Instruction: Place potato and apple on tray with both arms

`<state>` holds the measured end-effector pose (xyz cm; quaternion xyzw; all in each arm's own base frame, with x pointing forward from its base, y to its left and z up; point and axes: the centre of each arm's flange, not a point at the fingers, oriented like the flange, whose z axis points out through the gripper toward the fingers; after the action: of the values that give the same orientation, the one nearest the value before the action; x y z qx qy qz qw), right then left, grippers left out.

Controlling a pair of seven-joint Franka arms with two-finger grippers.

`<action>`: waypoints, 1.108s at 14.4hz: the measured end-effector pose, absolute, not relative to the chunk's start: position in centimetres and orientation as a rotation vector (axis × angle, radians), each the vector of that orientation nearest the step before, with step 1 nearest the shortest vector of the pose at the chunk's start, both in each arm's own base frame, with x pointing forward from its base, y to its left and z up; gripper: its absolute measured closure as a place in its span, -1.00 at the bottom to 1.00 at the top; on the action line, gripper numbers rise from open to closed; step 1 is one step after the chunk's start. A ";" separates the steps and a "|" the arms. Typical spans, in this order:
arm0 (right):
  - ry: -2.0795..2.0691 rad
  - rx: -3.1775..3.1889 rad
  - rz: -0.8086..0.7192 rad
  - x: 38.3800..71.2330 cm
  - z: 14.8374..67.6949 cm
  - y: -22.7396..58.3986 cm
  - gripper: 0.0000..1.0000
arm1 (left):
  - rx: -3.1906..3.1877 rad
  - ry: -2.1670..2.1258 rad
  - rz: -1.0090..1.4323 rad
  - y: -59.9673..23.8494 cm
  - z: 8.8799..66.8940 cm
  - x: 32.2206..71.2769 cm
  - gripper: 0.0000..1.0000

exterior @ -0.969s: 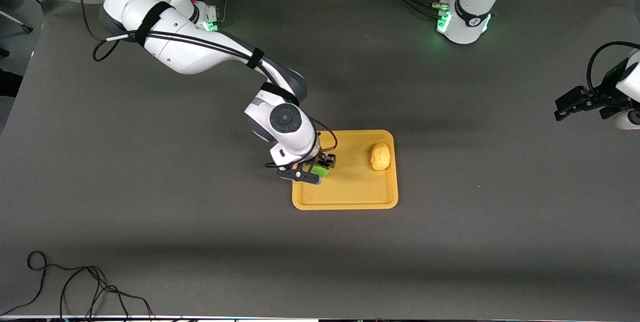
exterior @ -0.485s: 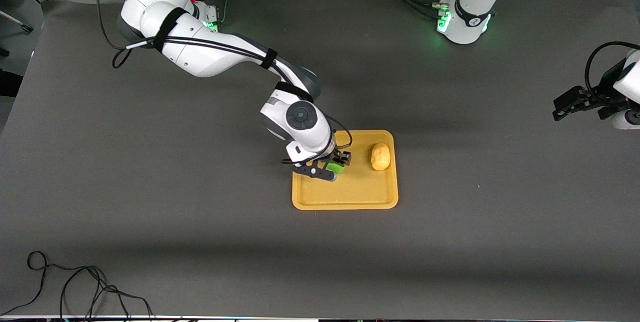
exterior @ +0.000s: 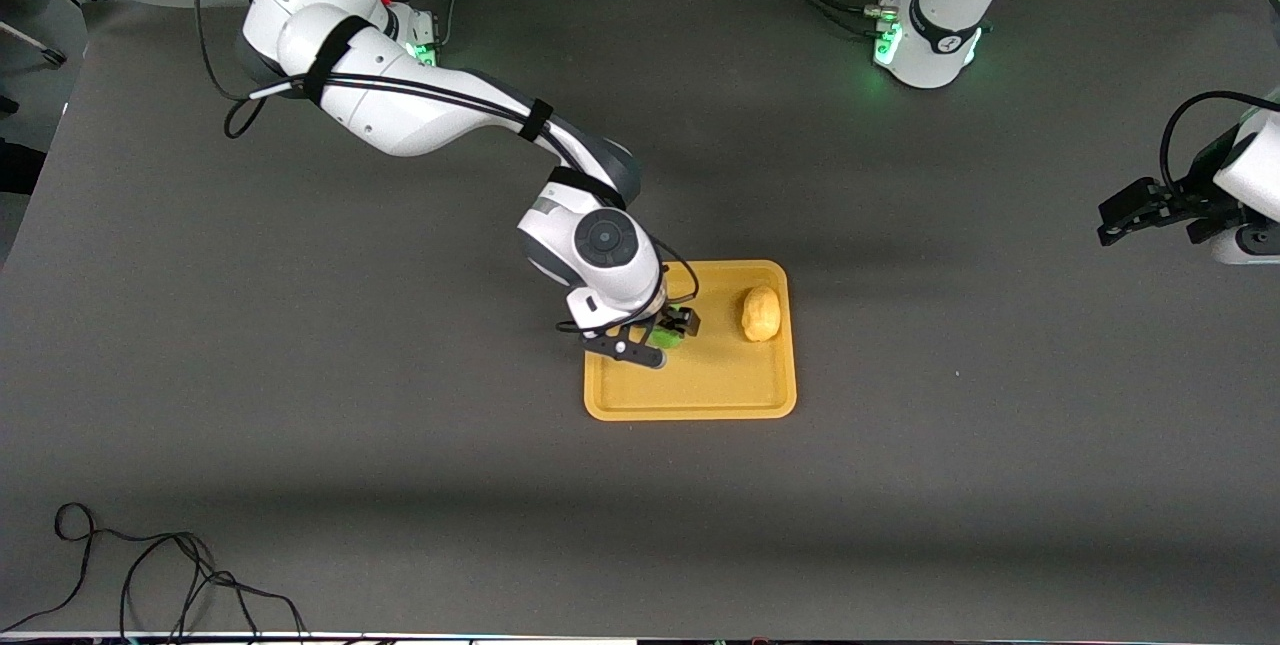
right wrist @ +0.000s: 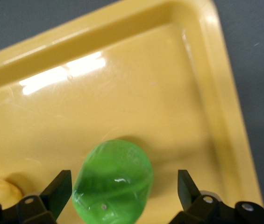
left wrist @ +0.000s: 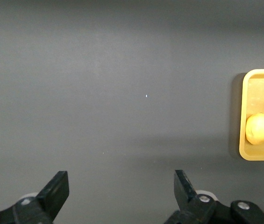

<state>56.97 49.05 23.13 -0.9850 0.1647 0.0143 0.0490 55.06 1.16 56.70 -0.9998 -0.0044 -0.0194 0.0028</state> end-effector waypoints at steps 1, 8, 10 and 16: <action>0.495 -3.015 0.050 57.6 25.5 48.1 -1.00 | -3.135 -0.013 -0.058 1.1 56.5 55.0 -1.00; 0.156 -3.043 0.123 62.6 40.9 34.9 -1.00 | -3.136 -0.008 -0.050 1.0 56.1 55.0 -1.00; 0.054 -3.019 0.167 63.7 43.7 29.9 -1.00 | -3.136 -0.008 -0.051 1.0 56.2 55.0 -1.00; -0.033 -3.063 0.144 64.5 51.0 12.9 -1.00 | -3.132 -0.007 -0.074 0.8 57.6 54.3 -1.00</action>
<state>64.48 12.89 51.04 -0.9981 -0.0106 0.0470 0.0374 54.25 0.82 57.64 -0.9997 -0.0021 -0.0237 0.0044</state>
